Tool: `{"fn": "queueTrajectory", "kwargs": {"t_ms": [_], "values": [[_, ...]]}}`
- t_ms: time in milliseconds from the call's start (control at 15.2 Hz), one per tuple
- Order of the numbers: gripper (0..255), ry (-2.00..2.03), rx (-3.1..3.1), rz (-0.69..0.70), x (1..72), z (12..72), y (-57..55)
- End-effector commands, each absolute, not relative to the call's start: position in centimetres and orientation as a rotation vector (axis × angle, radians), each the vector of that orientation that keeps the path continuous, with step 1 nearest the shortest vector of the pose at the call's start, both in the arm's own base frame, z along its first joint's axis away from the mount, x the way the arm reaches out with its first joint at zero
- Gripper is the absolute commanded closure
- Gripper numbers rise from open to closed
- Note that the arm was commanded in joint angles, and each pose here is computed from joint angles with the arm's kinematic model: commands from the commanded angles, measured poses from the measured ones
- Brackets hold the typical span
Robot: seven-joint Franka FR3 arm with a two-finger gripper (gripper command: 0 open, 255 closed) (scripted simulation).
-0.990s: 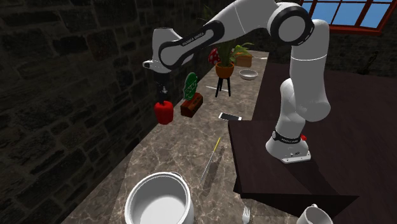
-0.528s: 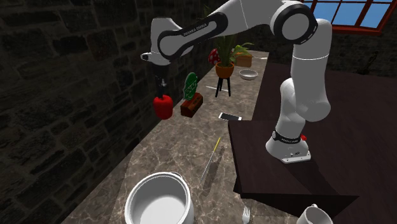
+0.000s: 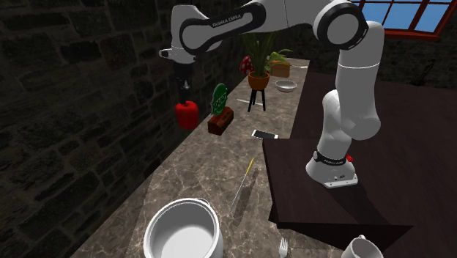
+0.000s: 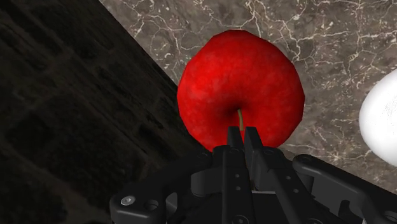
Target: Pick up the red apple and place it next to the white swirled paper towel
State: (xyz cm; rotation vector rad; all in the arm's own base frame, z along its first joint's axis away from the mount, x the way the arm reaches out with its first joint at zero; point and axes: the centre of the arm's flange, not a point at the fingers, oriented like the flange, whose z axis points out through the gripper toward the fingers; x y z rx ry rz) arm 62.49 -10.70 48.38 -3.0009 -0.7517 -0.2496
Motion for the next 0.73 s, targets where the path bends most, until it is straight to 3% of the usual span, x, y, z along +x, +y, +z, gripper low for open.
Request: {"fn": "queueTrajectory", "kwargs": {"t_ms": [0,660], "values": [[255,-0.752,-3.001,-0.249,62.4,49.4,-10.7],[255,-0.752,-3.001,-0.249,61.5,53.5,-8.2]]}}
